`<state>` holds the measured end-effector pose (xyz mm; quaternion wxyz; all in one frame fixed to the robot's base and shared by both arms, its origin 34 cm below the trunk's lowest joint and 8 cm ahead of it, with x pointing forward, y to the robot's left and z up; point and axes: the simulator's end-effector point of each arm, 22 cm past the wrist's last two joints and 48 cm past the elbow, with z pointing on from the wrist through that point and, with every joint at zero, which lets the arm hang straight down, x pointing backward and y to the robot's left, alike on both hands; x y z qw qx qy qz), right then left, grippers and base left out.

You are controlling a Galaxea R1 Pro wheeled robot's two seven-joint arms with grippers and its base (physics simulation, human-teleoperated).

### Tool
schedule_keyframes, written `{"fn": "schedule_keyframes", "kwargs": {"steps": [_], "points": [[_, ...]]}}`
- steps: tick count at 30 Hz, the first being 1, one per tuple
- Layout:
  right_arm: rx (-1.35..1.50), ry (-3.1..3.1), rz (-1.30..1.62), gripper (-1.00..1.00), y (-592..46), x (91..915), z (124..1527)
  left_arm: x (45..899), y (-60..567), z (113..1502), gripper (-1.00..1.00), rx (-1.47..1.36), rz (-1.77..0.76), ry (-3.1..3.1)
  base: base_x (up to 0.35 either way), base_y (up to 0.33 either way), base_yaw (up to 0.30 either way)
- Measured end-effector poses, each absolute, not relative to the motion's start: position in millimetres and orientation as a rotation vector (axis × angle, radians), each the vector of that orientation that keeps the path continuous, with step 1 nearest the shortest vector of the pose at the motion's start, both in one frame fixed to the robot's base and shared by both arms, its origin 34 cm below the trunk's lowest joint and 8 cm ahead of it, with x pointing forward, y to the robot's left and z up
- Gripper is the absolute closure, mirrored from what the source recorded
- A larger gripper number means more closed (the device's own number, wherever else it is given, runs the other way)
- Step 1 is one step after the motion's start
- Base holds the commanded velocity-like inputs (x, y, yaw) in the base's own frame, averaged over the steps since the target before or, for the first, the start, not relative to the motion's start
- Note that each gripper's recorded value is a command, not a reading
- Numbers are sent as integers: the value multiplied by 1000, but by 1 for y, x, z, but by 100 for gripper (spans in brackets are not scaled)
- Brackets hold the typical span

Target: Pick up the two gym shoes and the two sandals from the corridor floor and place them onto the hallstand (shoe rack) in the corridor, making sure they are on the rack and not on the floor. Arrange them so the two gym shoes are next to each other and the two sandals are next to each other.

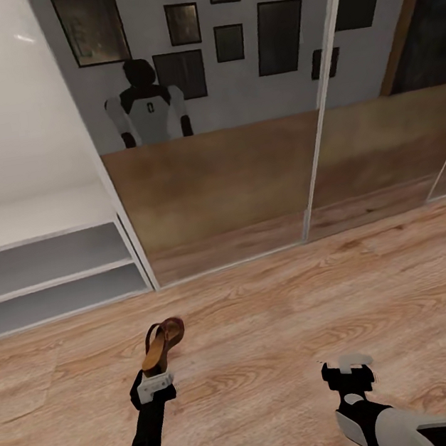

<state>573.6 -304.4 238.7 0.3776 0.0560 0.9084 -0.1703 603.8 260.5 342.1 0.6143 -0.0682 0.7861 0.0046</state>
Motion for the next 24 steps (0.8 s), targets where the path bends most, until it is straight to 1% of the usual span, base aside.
{"fn": "schedule_keyframes", "kwargs": {"steps": [12, 18, 24], "points": [[143, 2322, -435, -100, -304, 574, 239, 604, 260, 342, 100, -157, 10, 1812, 1, -21, 294], [142, 2323, -435, -100, -304, 573, 238, 604, 261, 342, 100, -158, 11, 1812, 0, -222, 254], [142, 2323, -435, -100, -304, 573, 238, 604, 261, 342, 100, -157, 10, 1812, 0, -317, 74]]}}
